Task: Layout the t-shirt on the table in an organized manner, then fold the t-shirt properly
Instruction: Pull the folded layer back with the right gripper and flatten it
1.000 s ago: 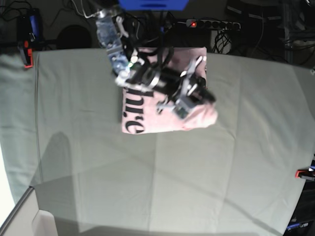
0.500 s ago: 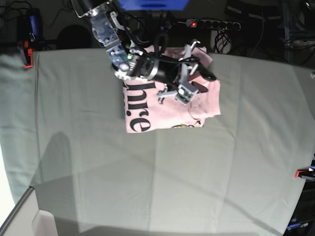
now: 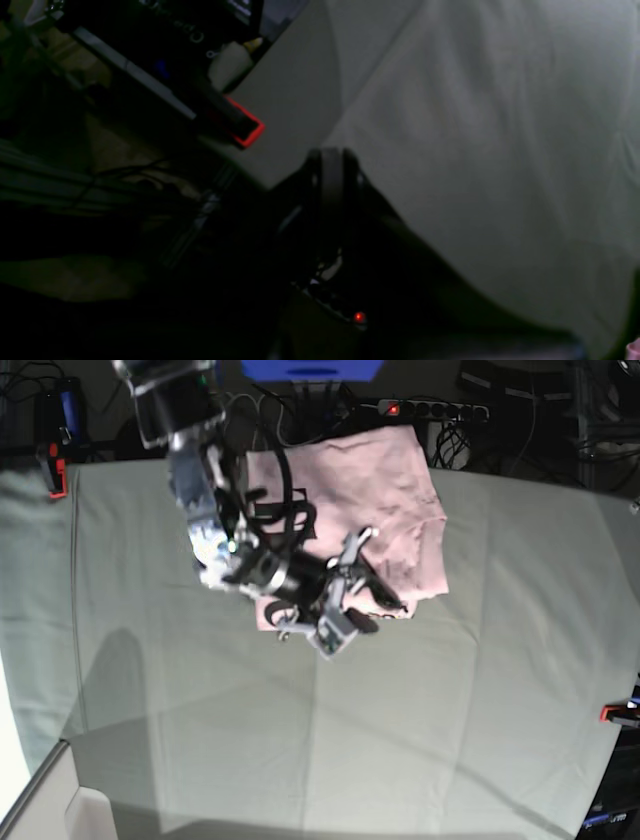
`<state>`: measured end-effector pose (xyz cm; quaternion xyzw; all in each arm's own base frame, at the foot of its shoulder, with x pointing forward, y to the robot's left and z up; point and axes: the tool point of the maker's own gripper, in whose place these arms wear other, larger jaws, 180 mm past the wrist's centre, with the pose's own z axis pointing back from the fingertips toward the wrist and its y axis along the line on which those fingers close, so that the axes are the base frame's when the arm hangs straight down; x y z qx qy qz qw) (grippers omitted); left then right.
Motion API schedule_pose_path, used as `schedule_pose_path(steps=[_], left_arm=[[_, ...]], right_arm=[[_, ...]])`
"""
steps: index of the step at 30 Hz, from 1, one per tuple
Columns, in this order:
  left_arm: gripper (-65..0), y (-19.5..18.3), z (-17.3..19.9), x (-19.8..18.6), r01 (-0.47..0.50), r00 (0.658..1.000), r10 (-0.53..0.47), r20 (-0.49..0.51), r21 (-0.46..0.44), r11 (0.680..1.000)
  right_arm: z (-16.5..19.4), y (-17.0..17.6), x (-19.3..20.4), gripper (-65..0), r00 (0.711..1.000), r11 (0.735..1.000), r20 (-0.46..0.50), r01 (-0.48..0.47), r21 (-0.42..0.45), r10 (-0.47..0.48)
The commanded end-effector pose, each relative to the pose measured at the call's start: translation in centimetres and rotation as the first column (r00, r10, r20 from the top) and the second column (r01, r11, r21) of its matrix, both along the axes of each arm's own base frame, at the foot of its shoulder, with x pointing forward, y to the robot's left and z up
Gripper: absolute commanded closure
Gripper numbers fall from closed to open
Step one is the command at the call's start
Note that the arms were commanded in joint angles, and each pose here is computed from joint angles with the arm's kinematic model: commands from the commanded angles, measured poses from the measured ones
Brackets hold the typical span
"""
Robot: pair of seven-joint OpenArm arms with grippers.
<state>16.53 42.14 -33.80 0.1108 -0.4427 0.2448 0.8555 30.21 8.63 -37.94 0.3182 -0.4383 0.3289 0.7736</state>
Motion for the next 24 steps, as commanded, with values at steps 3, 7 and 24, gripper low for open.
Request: schedule_pose_path(steps=[3,7,24], left_arm=[[-0.4,0.6,1.3,0.4,0.009,1.000,-0.010,0.027,0.036,0.999],[-0.4,0.6,1.3,0.4,0.009,1.000,-0.010,0.027,0.036,0.999],[-0.4,0.7,1.5,0.7,0.007,0.999,-0.009,0.037,0.037,0.999]], right_arm=[[-0.3,-0.3,1.2,-27.8,1.000,1.000,-0.001,-0.013,-0.002,0.013],[-0.9,-0.5,1.6,-27.8,1.000,1.000,-0.015,-0.014,-0.013,0.014],[-4.5,-0.6,1.1,-25.6,0.993,0.996,-0.110,-0.054,-0.070,0.046]])
